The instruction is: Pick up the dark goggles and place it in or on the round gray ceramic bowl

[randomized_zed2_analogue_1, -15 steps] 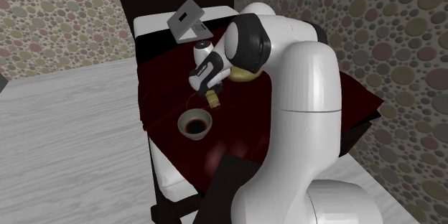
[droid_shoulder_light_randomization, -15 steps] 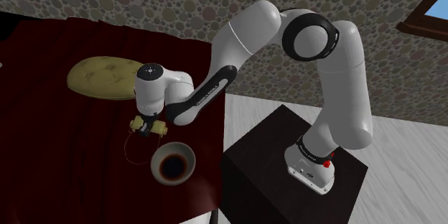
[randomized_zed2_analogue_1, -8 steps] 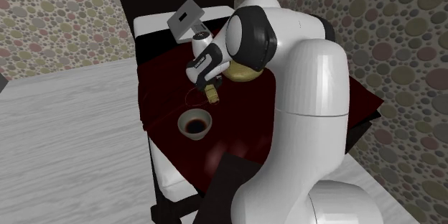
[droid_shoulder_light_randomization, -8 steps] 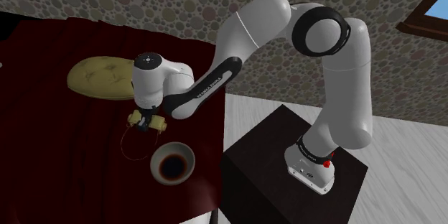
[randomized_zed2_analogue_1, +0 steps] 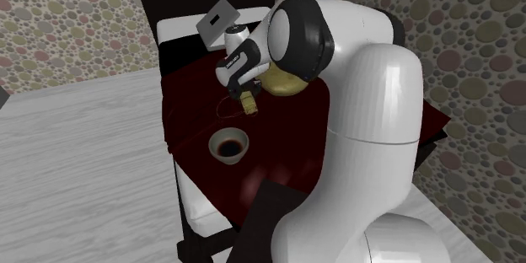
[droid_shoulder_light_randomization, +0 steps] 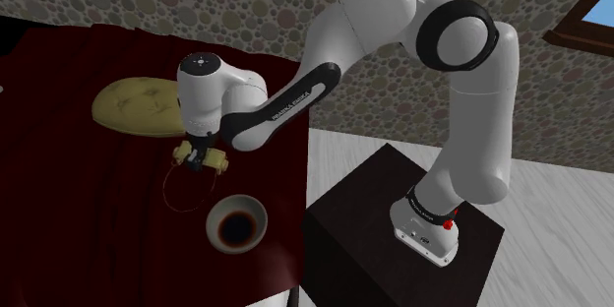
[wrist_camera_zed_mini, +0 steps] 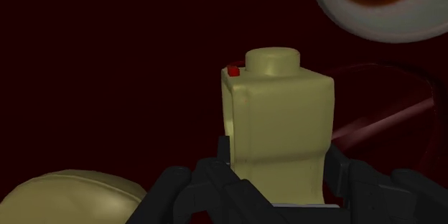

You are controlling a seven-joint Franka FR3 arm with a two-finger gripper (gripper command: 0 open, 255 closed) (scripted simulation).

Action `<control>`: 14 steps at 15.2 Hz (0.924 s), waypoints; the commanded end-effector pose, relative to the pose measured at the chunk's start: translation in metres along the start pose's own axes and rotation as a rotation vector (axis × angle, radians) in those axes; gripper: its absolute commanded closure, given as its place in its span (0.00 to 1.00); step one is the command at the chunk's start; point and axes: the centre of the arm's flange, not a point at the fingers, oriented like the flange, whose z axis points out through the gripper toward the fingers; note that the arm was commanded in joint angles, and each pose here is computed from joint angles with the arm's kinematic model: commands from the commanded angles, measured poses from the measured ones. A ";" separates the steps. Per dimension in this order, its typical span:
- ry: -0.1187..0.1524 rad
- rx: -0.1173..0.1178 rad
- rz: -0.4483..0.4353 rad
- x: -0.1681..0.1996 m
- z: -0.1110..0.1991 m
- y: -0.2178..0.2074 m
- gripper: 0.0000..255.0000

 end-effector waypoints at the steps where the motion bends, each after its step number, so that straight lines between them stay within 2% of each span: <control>1: 0.000 0.000 0.000 0.001 -0.011 0.001 1.00; 7: 0.000 0.000 0.000 0.006 -0.039 0.003 1.00; 14: 0.000 0.000 0.000 -0.074 -0.076 -0.025 1.00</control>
